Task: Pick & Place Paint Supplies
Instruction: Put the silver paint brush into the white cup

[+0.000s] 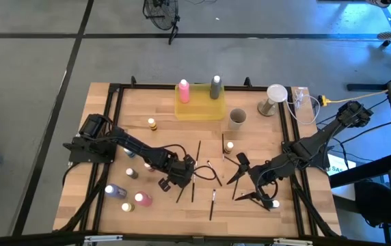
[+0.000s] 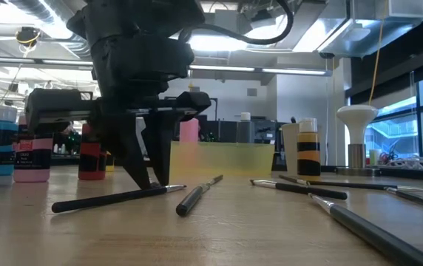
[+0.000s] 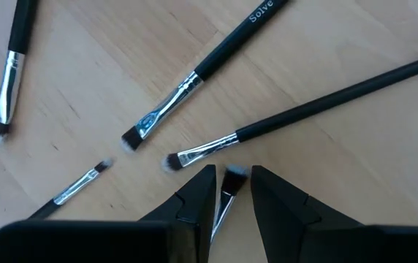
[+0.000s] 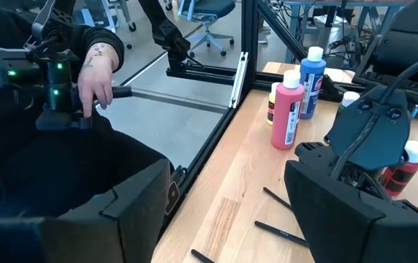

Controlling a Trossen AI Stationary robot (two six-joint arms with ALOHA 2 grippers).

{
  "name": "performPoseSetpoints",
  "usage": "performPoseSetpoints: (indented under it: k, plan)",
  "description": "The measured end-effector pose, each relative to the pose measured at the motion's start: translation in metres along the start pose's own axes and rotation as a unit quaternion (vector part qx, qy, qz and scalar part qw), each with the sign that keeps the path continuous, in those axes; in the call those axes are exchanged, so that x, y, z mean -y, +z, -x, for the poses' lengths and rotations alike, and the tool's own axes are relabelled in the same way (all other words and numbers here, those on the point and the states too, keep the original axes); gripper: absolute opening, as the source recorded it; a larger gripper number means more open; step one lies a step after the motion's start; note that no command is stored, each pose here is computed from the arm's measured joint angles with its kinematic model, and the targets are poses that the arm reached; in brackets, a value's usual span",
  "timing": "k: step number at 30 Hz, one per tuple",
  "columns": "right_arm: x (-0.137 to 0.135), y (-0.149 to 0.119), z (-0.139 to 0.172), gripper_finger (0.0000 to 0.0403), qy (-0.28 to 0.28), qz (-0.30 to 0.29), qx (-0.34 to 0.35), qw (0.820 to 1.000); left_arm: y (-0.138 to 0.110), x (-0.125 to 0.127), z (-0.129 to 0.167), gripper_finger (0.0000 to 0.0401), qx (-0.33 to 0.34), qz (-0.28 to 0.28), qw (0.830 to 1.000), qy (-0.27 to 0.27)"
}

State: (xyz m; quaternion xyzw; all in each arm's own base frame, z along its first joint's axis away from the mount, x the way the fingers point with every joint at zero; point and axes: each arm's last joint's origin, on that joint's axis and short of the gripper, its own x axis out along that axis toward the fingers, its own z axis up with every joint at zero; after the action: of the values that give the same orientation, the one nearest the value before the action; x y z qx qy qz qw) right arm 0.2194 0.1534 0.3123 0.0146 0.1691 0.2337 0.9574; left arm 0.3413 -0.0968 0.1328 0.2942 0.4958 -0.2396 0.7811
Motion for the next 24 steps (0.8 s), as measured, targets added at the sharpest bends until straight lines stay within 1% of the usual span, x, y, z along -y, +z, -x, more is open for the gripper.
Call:
performPoseSetpoints:
  k: [9, 11, 15, 20, 24]
  plan:
    - [0.0, -0.0001, 0.0, 0.0273, 0.0, 0.0, -0.001, 1.0, -0.0022, 0.0014, -0.0057, 0.0085, -0.011, 0.004, 1.0, -0.005]
    - [0.0, -0.0001, 0.0, 0.0273, 0.0, 0.0, -0.001, 1.0, -0.0036, 0.0022, -0.0062, 0.008, -0.019, 0.004, 1.0, -0.01]
    - [0.0, -0.0002, 0.0, 0.0273, 0.0, 0.0, -0.001, 1.0, -0.0054, 0.0023, -0.0065, 0.0056, -0.025, 0.007, 1.0, -0.014]
    - [0.0001, -0.0002, 0.0, 0.0273, 0.0, 0.0, -0.001, 1.0, -0.0065, 0.003, -0.0064, 0.001, -0.033, 0.009, 0.999, -0.013]
    - [0.0001, -0.0002, 0.0, 0.0273, -0.002, 0.0, -0.001, 1.0, -0.0067, 0.0031, -0.0063, 0.0005, -0.036, 0.006, 0.999, -0.012]
